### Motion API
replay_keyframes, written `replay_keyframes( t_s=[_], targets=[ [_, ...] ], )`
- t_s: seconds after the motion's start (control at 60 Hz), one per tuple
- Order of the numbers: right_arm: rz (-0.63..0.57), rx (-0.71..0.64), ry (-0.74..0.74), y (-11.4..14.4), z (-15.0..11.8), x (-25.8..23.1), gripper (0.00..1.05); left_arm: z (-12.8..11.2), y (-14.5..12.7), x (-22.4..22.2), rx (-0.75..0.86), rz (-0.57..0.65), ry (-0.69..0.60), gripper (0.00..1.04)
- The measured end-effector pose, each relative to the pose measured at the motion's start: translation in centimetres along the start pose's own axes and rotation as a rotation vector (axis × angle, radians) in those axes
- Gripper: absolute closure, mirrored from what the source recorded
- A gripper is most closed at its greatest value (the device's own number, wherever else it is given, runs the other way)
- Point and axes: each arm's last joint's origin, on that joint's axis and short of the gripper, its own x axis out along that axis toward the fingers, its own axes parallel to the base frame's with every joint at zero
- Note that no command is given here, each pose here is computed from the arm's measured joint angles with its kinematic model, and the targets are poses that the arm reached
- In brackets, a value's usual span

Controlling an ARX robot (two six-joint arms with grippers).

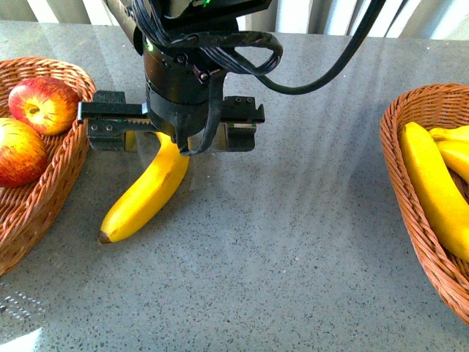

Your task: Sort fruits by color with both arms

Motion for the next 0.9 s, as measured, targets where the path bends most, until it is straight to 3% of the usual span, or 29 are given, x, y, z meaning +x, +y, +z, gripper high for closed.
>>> replay_keyframes(
  t_s=[0.901],
  targets=[
    [-0.002,0.053,0.086,0.5,-0.1,2.3,0.09,0.0,0.0,0.0,0.000,0.000,0.000,0.09]
  ],
)
